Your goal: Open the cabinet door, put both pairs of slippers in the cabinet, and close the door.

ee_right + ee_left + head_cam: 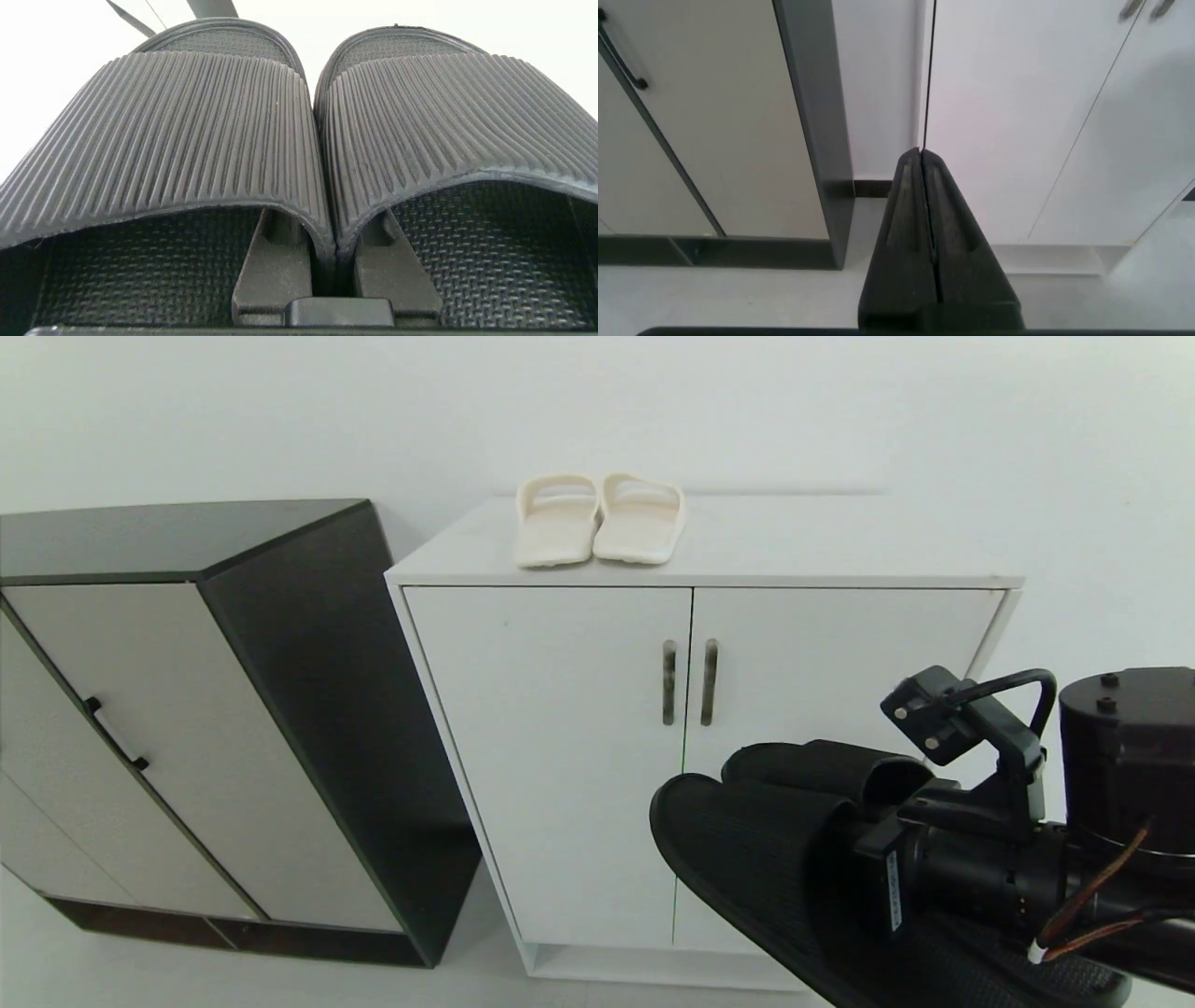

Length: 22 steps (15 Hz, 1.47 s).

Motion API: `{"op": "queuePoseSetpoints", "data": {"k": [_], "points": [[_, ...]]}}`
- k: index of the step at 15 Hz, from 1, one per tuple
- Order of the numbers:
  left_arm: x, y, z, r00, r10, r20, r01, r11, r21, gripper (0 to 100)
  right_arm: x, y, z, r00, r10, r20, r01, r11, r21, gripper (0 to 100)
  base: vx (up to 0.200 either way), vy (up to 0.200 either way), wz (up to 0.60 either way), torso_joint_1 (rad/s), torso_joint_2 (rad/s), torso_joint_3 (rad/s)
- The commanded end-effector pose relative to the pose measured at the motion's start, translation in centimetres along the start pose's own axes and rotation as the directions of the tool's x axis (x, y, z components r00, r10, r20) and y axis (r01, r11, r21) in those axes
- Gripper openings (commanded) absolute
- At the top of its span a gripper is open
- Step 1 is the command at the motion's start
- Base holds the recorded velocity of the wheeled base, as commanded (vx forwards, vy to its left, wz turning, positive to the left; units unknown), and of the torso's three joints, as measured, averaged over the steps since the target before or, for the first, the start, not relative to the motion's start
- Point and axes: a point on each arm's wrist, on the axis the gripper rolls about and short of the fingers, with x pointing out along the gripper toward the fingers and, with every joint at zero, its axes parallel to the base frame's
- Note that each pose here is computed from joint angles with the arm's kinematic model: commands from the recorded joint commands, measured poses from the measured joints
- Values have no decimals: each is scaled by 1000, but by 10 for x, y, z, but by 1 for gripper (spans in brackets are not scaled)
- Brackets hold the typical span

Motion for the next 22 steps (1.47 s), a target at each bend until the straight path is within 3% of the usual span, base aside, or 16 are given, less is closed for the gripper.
{"op": "queuePoseSetpoints", "data": {"k": [1,6,7,11,17,19,20,21,22], "points": [[0,0,0,1000,0,0,0,1000,0,0,0,0,-1,1000,0,-4,0,1000,0,0,0,0,0,-119,466,334],[0,0,0,1000,0,-1,0,1000,0,0,0,0,-2,1000,-1,-8,1,1000,-2,0,0,0,0,-96,453,354],[0,0,0,1000,0,0,0,1000,0,100,0,0,-3,1000,0,-11,0,1000,-2,0,0,0,0,-46,447,383],[0,0,0,1000,0,-1,0,1000,1,100,0,-1,-5,1000,-1,-18,0,1000,-21,0,0,0,0,-27,372,345],[0,-1,1,1000,-24,0,24,1000,1,100,-1,-1,-4,1000,1,-5,-1,1000,-20,0,0,0,0,-1,32,28],[3,-1,8,997,-64,-30,65,997,39,100,0,-1,-4,1000,2,-2,-2,1000,-22,0,0,0,0,0,0,0],[3,-2,43,995,-102,19,102,995,-9,100,1,0,-5,1000,3,-4,-3,1000,-20,0,0,0,0,0,0,0],[7,-3,74,987,-155,34,158,983,-93,100,1,-1,-5,1000,1,-5,-1,1000,-22,0,0,0,0,0,0,0],[20,-5,93,970,-243,-13,240,965,-107,100,0,0,-3,1000,2,1,-2,1000,-23,0,0,0,0,0,0,0]]}}
